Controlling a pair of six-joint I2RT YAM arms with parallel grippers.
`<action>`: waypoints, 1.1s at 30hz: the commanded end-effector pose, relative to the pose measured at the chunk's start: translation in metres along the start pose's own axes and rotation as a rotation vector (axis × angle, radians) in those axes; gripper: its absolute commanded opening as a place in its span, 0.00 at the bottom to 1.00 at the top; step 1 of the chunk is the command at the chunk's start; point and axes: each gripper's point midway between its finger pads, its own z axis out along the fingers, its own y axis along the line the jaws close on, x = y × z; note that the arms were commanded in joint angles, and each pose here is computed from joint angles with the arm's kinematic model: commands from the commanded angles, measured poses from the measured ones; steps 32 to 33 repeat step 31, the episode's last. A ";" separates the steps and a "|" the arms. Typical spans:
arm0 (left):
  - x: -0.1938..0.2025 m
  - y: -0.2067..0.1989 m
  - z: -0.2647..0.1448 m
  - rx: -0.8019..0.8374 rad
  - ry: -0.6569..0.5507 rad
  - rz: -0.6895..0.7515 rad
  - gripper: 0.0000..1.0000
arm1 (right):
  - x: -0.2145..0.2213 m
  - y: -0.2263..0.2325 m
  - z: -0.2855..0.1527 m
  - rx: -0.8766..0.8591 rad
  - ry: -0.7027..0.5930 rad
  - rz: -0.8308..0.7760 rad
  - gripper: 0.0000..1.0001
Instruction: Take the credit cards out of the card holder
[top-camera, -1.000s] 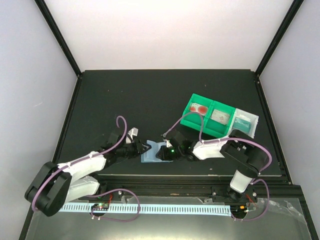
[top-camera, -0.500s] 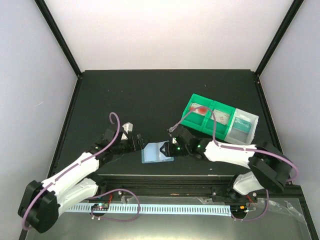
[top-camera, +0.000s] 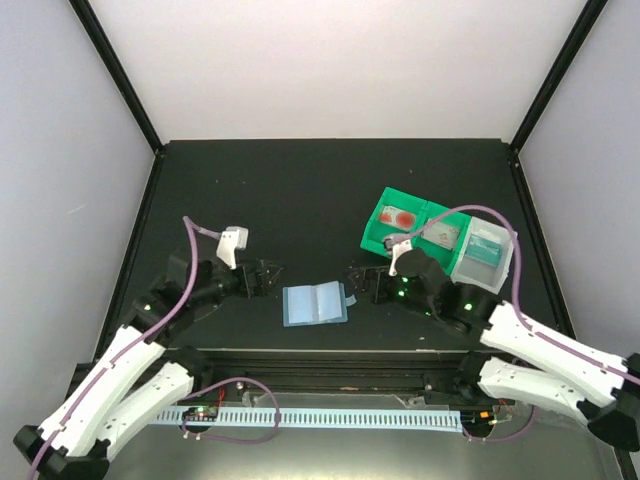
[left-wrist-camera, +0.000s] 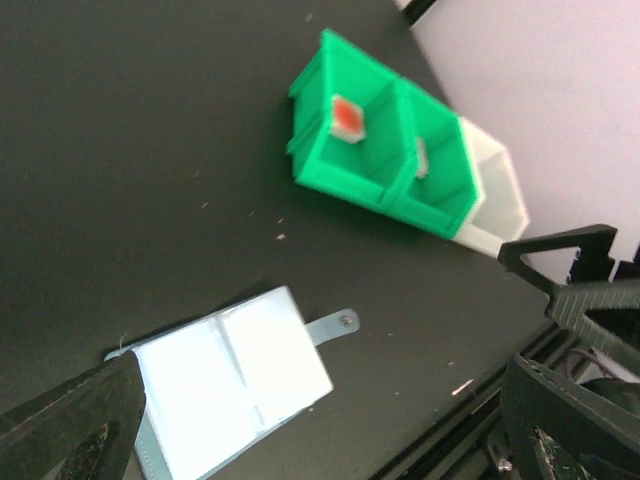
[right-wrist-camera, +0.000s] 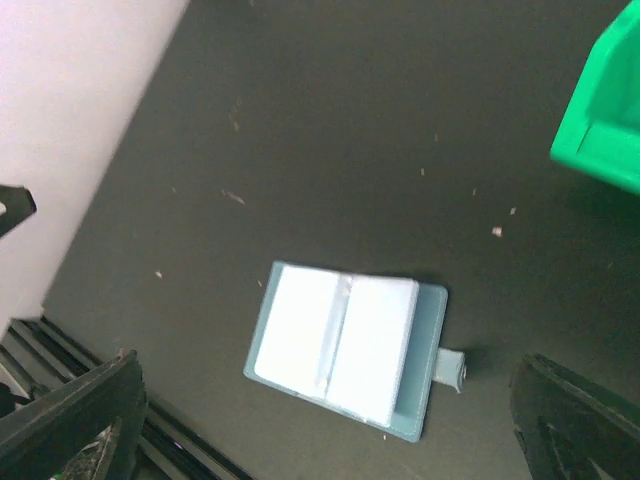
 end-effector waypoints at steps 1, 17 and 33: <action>-0.014 -0.028 -0.036 0.061 -0.052 0.103 0.99 | -0.033 -0.004 -0.046 0.046 -0.128 -0.023 1.00; -0.026 -0.051 -0.079 0.170 -0.226 0.128 0.99 | -0.069 0.002 -0.134 -0.065 -0.356 0.015 1.00; -0.017 -0.047 -0.071 0.195 -0.221 0.120 0.99 | -0.050 -0.003 -0.115 -0.086 -0.305 0.035 1.00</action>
